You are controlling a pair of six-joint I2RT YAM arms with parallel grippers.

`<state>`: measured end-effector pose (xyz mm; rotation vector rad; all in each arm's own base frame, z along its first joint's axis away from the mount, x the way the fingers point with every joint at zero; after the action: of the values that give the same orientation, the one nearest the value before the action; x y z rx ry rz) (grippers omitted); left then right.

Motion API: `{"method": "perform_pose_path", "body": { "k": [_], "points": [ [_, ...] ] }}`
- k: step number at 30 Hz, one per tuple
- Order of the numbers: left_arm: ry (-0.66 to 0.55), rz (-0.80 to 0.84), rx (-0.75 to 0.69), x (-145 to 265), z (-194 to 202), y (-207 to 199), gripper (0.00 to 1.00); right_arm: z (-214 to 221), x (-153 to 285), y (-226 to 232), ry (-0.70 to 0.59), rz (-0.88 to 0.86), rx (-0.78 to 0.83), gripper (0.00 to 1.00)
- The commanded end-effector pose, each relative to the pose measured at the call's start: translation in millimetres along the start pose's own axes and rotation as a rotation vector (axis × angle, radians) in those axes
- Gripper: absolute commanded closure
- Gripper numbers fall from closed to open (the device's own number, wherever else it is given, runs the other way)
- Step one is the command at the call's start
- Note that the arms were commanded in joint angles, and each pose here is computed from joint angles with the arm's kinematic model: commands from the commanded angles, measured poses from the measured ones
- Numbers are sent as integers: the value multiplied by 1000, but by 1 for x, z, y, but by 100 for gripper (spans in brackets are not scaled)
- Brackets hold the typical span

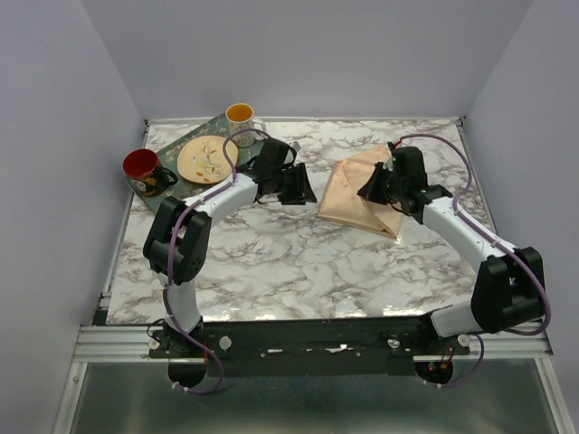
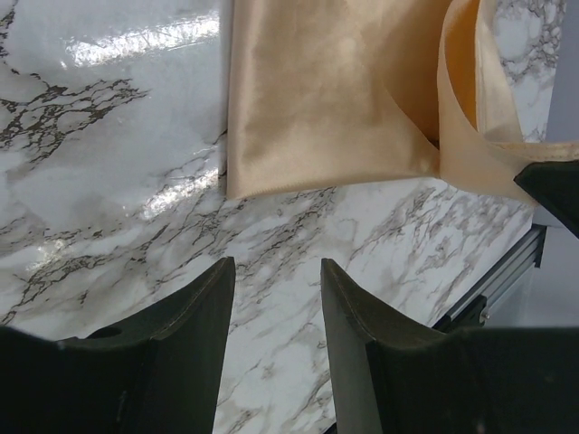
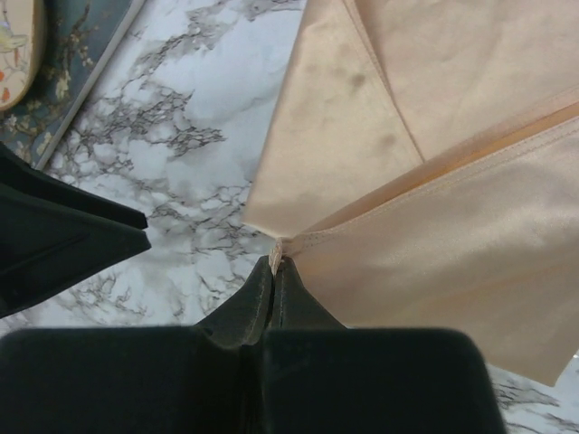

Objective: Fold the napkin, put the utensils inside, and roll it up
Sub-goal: Fold the napkin

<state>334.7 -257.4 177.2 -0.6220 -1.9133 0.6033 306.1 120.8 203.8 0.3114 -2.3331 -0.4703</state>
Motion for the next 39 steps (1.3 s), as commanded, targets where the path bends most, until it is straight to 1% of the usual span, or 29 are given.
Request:
{"method": "perform_pose_path", "body": {
  "k": [1,8,16,20,23,27,36,39],
  "points": [
    [-1,-39,30,-8,0,15,48,-11,-9,25,-8,-69,6,99],
    [5,-44,39,-12,1,18,48,-4,-23,41,45,-115,5,99],
    [12,-67,48,-25,1,26,49,5,-28,44,79,-149,31,99],
    [6,-90,55,-31,-1,31,49,12,-44,44,130,-171,40,99],
    [1,-96,59,-31,-5,34,49,12,-53,46,156,-192,43,98],
    [-3,-101,60,-30,-6,35,49,14,-72,43,179,-164,40,97],
    [-10,-108,60,-23,-4,36,49,14,-94,46,186,-154,2,97],
    [-17,-104,61,-19,-6,35,49,20,-100,51,217,-174,-9,95]
  ]
}}
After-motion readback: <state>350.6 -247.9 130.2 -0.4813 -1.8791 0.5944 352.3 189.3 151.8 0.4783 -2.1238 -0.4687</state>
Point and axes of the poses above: each gripper's point midway between its finger pads, its own x axis back along the fingers, its own y axis along the line the jaws close on, z = x × y, the point moved 9 cm from there along x, back along the fingers, and after that the axes turned 2 degrees about x, right-handed, at the moved point
